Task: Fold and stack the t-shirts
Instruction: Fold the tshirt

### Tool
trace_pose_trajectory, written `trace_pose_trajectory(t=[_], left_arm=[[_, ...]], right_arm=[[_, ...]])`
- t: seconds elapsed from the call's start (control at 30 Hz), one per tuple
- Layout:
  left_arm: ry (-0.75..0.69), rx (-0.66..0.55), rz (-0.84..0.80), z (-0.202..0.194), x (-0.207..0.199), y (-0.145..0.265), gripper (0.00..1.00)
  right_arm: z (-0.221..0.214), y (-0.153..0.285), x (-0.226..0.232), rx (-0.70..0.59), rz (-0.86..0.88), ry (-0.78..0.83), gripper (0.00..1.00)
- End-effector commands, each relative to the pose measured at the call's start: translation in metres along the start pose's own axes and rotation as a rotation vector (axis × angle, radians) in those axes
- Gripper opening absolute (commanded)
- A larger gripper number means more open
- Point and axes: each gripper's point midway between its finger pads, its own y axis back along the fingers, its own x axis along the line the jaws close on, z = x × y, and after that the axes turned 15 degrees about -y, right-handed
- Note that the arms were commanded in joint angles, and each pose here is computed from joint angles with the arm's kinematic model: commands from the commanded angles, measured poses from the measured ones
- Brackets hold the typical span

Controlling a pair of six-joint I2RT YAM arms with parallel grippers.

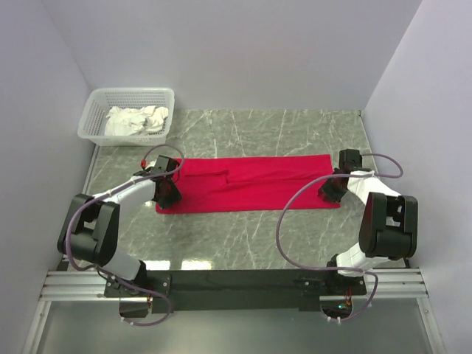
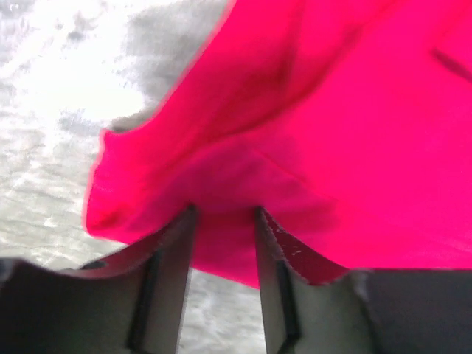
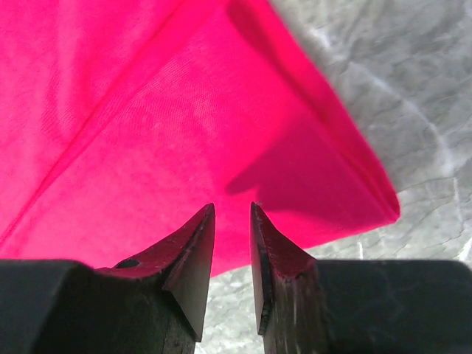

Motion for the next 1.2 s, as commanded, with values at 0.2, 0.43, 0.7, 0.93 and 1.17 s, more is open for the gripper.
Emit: trace_pose_trajectory(t=[0.2,0.43,0.7,0.93,1.17], left_arm=[[0.125,0.093,0.039,-0.027,0.030,-0.021,0.39],[0.136,0.036,0.020,-0.003,0.034,0.002,0.53],[0.118,-0.080,-0.108,0.042,-0.003,0.043,0.71],[0.052,-0.101,-0.126,0.067,-0.056,0.041,0.69],[0.019,-0.058,-0.075,0.078,-0.080,0.004,0.61]], right_arm=[[0.009,-0.012,-0.030,-0.027,-0.071,-0.102,0.34],[0.028,0.005,-0.025,-0.159,-0.051,-0.084,0.34],[0.009,0.048,0.089,-0.266,0.179,0.327,0.37],[-0.049,0.016,0.146,-0.104,0.197,0.671,0.42],[-0.070,-0.012,0.152,-0.025,0.097,0.789,0.43]])
